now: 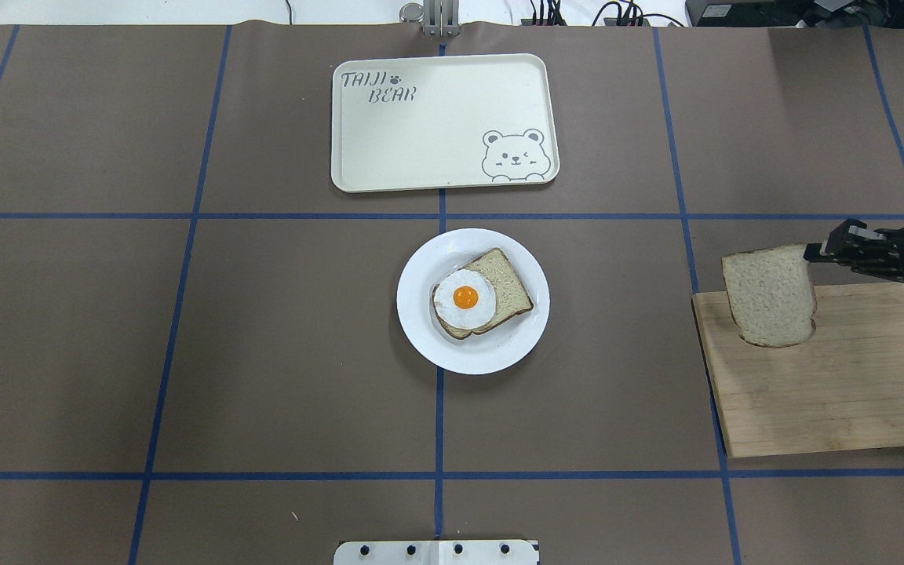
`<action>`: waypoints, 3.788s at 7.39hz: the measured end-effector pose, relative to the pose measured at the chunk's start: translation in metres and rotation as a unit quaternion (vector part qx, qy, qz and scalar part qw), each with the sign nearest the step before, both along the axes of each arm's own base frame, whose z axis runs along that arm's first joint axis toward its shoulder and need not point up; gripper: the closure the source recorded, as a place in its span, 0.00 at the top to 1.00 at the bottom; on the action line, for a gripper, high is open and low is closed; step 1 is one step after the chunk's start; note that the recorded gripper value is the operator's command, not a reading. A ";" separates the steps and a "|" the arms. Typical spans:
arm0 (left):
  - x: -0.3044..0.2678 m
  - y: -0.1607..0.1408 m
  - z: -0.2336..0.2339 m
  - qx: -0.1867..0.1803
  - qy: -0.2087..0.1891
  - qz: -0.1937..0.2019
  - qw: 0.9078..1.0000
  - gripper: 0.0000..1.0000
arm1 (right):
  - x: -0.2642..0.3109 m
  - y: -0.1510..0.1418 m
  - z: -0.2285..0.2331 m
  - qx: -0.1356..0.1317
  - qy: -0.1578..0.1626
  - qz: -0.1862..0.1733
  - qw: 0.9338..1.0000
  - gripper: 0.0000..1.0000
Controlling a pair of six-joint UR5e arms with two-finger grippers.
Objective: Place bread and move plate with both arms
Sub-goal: 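Carry the bread slice with the right gripper over the egg on the plate, then lower the bread onto the egg and open the right gripper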
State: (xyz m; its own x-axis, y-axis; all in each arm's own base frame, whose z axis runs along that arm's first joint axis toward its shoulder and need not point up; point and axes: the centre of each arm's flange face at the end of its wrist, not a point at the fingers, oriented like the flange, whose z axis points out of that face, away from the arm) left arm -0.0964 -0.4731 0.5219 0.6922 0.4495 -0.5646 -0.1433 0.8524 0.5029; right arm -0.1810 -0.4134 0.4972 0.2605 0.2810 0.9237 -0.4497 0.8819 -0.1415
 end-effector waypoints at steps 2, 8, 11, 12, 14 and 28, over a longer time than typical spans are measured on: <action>0.003 0.001 0.000 -0.002 0.019 0.006 1.000 0.98 | -0.014 -0.026 -0.042 -0.046 -0.056 0.041 0.997 0.00; 0.006 0.001 0.005 -0.008 0.039 0.012 0.999 0.98 | -0.152 -0.066 -0.236 -0.168 -0.061 0.200 0.963 0.00; 0.005 0.000 0.007 -0.010 0.039 0.012 0.999 0.98 | -0.229 -0.030 -0.271 -0.198 -0.060 0.257 0.944 0.00; 0.005 0.000 0.008 -0.011 0.039 0.012 0.999 0.98 | -0.255 -0.011 -0.276 -0.206 -0.064 0.279 0.936 0.00; 0.005 0.000 0.009 -0.011 0.039 0.012 0.999 0.98 | -0.301 0.013 -0.283 -0.222 -0.064 0.327 0.916 0.00; 0.005 0.002 0.010 -0.013 0.039 0.012 0.999 0.98 | -0.378 0.082 -0.232 -0.181 -0.001 0.340 0.923 1.00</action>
State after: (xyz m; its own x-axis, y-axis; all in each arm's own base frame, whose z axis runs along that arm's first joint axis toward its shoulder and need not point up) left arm -0.0910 -0.4709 0.5320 0.6350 0.4497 -0.6282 -0.1247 0.8622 0.4910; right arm -0.5588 -0.3310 0.2647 -0.0904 0.6690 0.7378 -0.8812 0.2914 -0.3723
